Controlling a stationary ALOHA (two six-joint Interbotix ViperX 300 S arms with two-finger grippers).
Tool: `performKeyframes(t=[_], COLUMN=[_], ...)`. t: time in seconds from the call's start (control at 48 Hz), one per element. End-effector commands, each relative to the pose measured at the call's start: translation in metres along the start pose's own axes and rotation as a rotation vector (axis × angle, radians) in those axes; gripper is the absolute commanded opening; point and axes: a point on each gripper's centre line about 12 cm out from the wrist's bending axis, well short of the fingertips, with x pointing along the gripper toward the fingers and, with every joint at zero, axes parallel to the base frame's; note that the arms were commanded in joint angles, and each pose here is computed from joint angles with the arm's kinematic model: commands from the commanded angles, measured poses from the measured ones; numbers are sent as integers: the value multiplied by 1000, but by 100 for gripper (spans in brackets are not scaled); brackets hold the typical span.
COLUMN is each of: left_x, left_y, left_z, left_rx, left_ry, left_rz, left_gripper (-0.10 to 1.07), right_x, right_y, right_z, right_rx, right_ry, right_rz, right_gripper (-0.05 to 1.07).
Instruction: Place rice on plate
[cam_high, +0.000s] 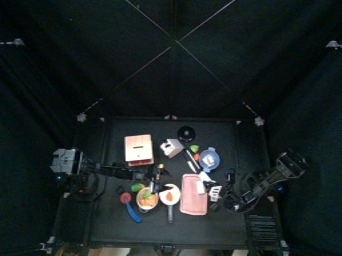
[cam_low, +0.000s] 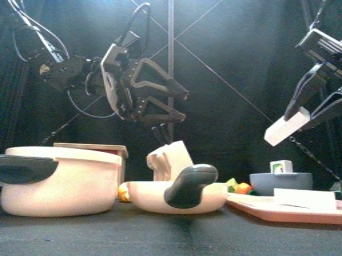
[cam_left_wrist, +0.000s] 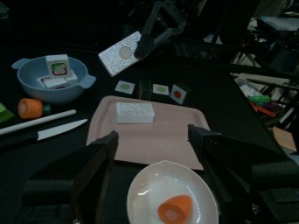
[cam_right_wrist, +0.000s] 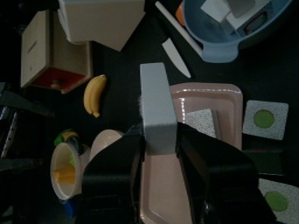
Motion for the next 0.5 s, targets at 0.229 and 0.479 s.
performKeyframes(t=[0.229,0.479], left_x=[0,0], left_y=[2,2], left_z=[10,10], left_rx=[2,2], left_ry=[-34,-34], left_rz=[2,2], left_gripper=[98,98], right_x=[18,20], right_y=[-4,-7], right_z=[-66,-65], right_rx=[206,202], right_ry=[-32,-24], right_rz=[-46,-68], right_gripper=[53,53])
